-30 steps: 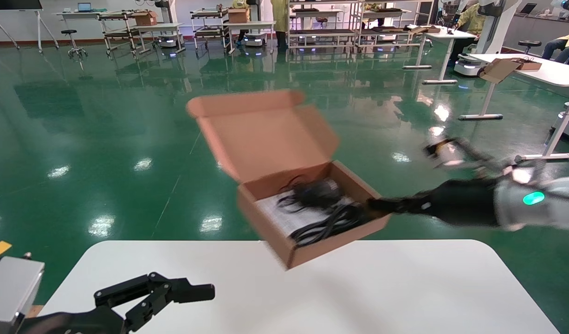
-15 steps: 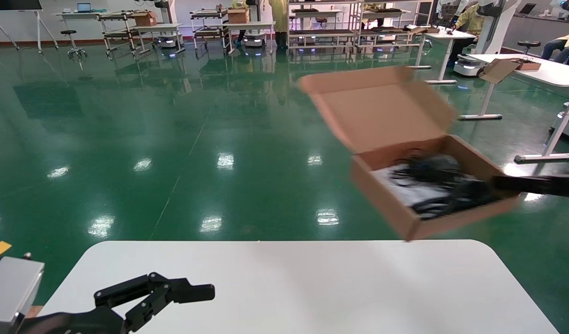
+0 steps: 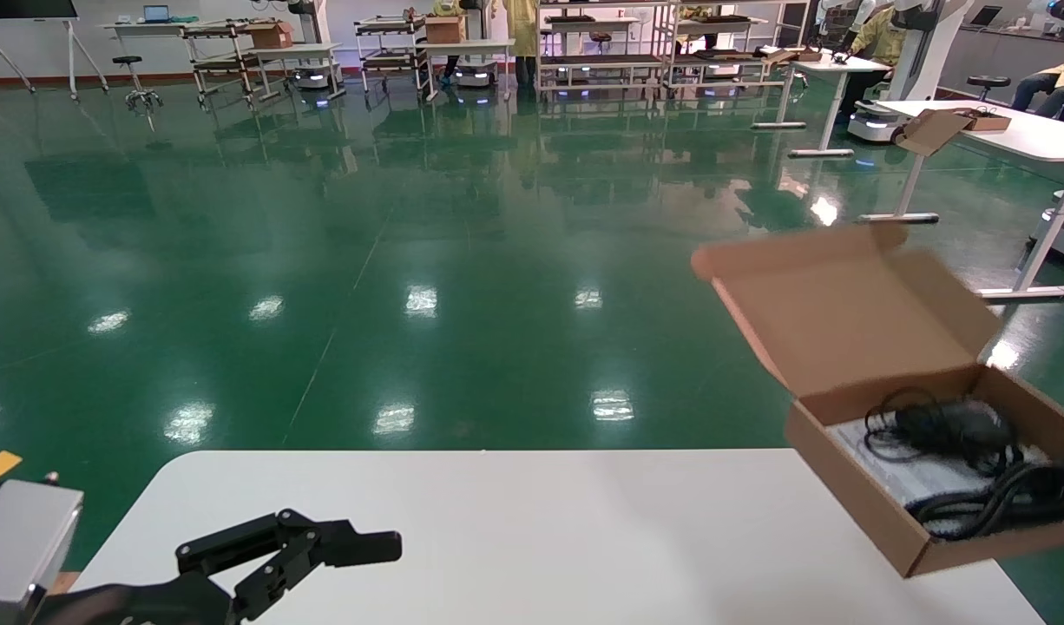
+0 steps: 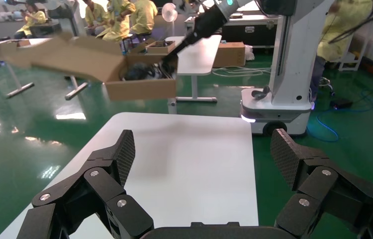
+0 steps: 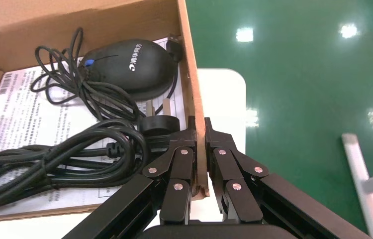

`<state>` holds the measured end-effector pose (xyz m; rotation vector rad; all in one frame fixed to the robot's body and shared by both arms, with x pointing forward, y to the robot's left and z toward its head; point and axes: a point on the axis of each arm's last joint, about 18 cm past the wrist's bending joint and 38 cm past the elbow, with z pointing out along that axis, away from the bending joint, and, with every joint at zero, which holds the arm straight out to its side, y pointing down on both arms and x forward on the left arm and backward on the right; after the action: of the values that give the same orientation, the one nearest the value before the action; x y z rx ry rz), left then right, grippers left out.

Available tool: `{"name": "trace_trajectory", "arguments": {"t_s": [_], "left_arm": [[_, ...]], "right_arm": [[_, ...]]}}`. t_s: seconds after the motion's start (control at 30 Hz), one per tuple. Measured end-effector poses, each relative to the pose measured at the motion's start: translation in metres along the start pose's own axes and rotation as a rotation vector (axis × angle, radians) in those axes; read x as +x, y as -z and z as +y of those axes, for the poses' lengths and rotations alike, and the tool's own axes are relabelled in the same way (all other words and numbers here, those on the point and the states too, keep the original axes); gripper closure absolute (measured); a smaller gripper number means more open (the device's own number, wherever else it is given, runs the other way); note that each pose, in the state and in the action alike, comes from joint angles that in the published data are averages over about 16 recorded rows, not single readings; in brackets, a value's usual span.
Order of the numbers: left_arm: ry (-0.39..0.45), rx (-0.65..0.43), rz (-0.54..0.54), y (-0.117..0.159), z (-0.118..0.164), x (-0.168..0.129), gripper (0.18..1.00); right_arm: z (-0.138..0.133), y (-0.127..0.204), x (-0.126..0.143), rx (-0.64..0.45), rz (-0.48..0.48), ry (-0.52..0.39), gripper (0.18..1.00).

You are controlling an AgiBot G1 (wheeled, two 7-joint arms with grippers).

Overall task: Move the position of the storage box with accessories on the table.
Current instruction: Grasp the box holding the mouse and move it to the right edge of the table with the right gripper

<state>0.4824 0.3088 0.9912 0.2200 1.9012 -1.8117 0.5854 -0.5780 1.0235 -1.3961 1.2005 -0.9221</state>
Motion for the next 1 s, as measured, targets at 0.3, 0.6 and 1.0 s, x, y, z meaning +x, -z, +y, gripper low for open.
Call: {"name": "trace_trajectory", "arguments": {"t_s": [0.3, 0.6, 1.0], "left_arm": [[0.000, 0.000, 0.000, 0.000, 0.000, 0.000, 0.184], [0.000, 0.000, 0.000, 0.000, 0.000, 0.000, 0.184], [0.000, 0.000, 0.000, 0.000, 0.000, 0.000, 0.184]], "right_arm": [[0.060, -0.038, 0.012, 0.004, 0.056, -0.039, 0.975], [0.108, -0.078, 0.015, 0.003, 0.142, -0.049, 0.975], [0.136, -0.100, 0.030, -0.011, 0.311, -0.037, 0.975]]}}
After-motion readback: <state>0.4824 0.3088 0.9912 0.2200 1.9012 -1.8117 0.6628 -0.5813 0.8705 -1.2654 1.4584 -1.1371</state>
